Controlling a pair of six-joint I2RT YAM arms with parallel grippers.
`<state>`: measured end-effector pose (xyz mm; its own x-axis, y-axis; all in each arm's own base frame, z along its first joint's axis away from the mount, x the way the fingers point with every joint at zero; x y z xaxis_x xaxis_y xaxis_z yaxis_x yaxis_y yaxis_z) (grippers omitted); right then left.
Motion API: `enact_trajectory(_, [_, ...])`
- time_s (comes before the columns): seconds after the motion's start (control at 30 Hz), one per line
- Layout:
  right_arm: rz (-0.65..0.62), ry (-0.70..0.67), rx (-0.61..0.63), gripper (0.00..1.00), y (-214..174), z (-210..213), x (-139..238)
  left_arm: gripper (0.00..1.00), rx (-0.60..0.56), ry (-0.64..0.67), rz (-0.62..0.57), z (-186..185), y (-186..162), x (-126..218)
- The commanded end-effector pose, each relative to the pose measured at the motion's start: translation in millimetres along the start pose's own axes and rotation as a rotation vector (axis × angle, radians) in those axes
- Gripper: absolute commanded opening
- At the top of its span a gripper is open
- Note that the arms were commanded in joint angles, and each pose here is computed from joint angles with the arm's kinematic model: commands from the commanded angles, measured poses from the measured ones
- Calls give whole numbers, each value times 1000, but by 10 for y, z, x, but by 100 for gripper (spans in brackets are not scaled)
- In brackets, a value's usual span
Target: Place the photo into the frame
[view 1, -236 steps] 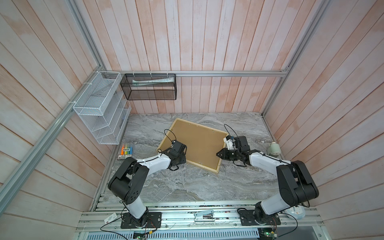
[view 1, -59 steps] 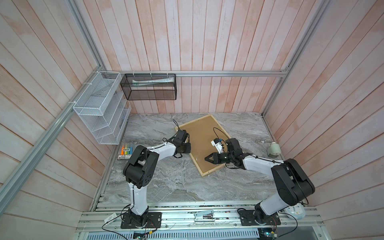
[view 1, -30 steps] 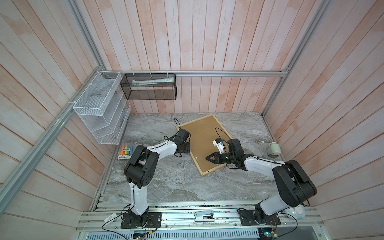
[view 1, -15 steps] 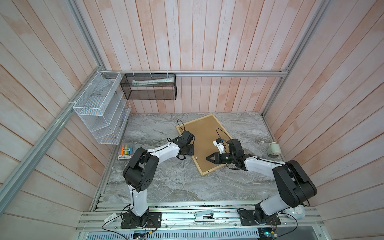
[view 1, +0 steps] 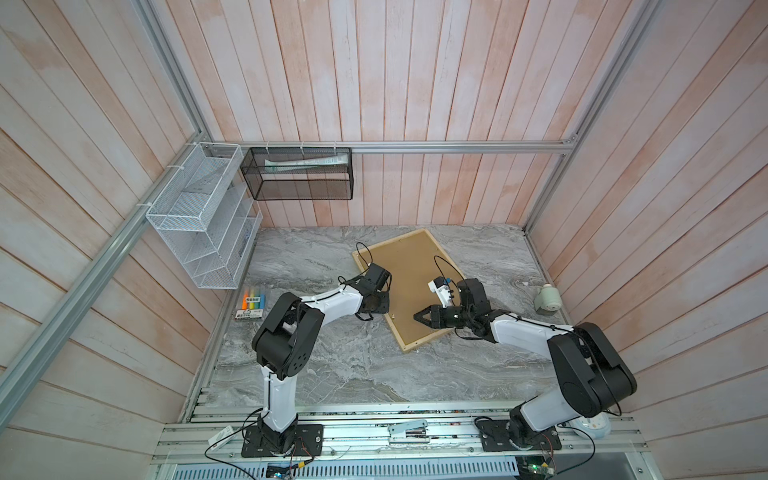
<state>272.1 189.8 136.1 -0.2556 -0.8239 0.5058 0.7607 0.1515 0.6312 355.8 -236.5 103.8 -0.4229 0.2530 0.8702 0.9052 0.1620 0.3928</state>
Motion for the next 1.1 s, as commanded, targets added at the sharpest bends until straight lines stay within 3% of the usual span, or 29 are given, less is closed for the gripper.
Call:
enact_trajectory(0.0, [-15,6,20,27,47,11,19,40,-21,9,30,-14,-31,-96])
enact_trajectory(0.27, [-22,1,19,27,79,-3,7,31,-125,116,85,123,-127,-296])
enact_trajectory(0.53, [-39,-21,2,27,141,-48,8,25,-274,79,165,213,-201,-356])
enact_trajectory(0.73, [-66,-65,-40,27,279,-142,-69,21,-261,14,167,257,-196,-286])
enact_trajectory(0.87, [-82,-147,-134,27,445,-317,-206,20,-250,-29,170,281,-199,-263])
enact_trajectory(1.07, [-106,-113,-225,27,717,-535,-557,16,-216,-76,191,278,-245,-236])
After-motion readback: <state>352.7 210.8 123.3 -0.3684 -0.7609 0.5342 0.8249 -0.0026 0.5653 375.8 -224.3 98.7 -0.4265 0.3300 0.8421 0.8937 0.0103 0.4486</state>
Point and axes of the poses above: each gripper's point midway between its finger pads, its own x axis back along the fingers, its own z axis along the line the jaws close on, y = z × x, the point moved 8 cm from there along x, back along the fingers, and after that the axes turned 13 degrees about x, right-handed, at the moved point
